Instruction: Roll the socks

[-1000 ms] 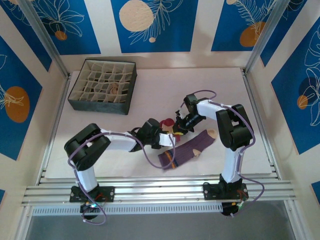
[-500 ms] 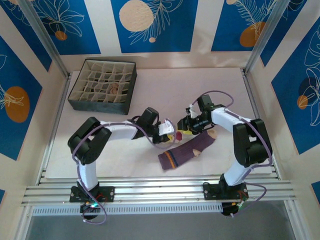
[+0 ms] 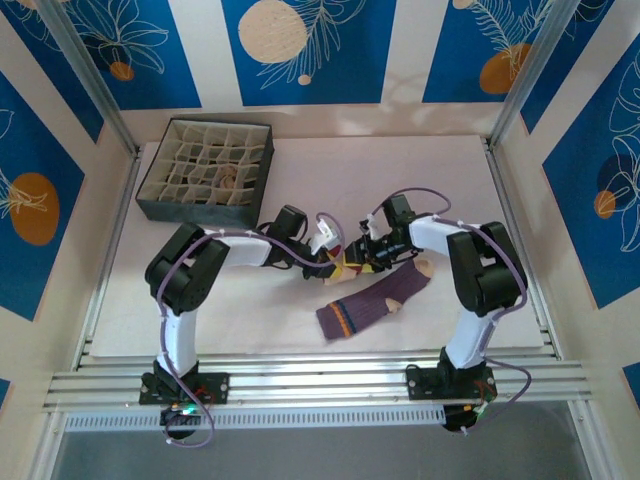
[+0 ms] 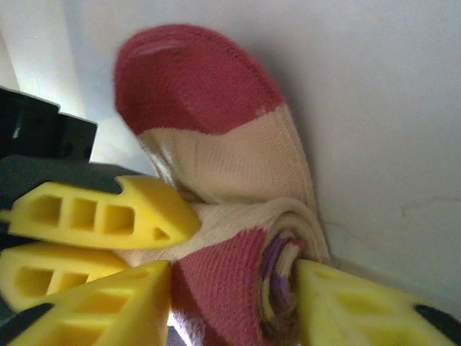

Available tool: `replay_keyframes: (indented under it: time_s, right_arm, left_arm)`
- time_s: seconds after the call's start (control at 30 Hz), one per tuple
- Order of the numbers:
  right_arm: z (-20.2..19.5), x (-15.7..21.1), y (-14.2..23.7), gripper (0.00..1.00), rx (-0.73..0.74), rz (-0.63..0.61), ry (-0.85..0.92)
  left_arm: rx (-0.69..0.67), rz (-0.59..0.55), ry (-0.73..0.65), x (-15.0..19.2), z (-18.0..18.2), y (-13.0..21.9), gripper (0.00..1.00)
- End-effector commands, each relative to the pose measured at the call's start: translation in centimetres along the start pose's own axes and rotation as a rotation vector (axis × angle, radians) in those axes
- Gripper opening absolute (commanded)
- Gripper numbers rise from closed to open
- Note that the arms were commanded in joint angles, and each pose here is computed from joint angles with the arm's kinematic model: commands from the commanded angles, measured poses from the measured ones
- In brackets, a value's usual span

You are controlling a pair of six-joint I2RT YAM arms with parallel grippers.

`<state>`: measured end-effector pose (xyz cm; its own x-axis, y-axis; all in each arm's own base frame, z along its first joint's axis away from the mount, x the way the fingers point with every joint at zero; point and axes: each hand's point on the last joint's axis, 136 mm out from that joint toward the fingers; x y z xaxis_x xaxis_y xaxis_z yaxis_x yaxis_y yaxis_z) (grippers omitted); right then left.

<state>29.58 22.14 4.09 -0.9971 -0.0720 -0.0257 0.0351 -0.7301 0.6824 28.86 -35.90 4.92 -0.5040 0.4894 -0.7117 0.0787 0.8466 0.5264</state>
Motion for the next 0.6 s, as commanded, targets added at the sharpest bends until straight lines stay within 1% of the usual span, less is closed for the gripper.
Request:
replay_keyframes:
  time_s: [0.0, 0.03, 0.1, 0.17, 0.2, 0.27, 0.33, 0.4, 0.5, 0.57]
  right_arm:
    - [0.4, 0.5, -1.2, 0.35, 0.005, 0.064, -0.026]
    - [0.4, 0.6, -1.5, 0.29, 0.013, 0.077, -0.028]
    - [0.2, 1.0, -2.0, 0.14, 0.043, 0.102, -0.034]
    - [-0.1, 1.2, -2.1, 0.05, 0.086, 0.121, -0.038]
    - [-0.3, 1.4, -2.1, 0.03, 0.11, 0.129, -0.042]
    - [-0.7, 1.4, -1.9, 0.0, 0.142, 0.138, -0.049]
    - [-0.9, 1.6, -1.7, 0.0, 0.162, 0.145, -0.054]
    - [-1.0, 1.7, -1.5, 0.0, 0.176, 0.152, -0.06]
    - [-0.9, 1.8, -1.4, 0.0, 0.183, 0.16, -0.061]
    - [-0.8, 1.8, -1.4, 0.0, 0.184, 0.163, -0.059]
  left_arm:
    - [-0.034, 0.097, 0.186, 4.3, 1.3, -0.5, 0.09]
    - [-0.042, 0.09, 0.178, 4.2, 1.3, -0.4, 0.12]
    - [-0.062, 0.073, 0.14, 3.8, 1.3, -0.2, 0.2]
    - [-0.078, 0.055, 0.081, 3.2, 1.1, 0.3, 0.26]
    - [-0.087, 0.043, 0.038, 2.7, 0.9, 0.6, 0.28]
    - [-0.108, 0.013, -0.05, 1.5, 0.3, 1.4, 0.35]
    - [-0.144, -0.014, -0.144, 0.3, -0.2, 2.5, 0.4]
    - [-0.197, -0.033, -0.252, -0.8, -0.6, 3.9, 0.42]
    - [-0.258, -0.061, -0.375, -2.1, -1.4, 5.5, 0.43]
    - [-0.3, -0.064, -0.452, -2.3, -1.8, 5.9, 0.44]
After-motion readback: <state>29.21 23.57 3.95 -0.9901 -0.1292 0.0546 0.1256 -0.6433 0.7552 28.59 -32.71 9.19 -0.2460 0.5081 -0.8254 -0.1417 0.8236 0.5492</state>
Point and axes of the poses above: each hand's point on the last joint's axis, 136 mm out from that joint toward the fingers, its own y axis back along the fingers, its own z axis along the line the jaws close on, x = y × z, and after that the axes turned 1 degree about y, right-handed
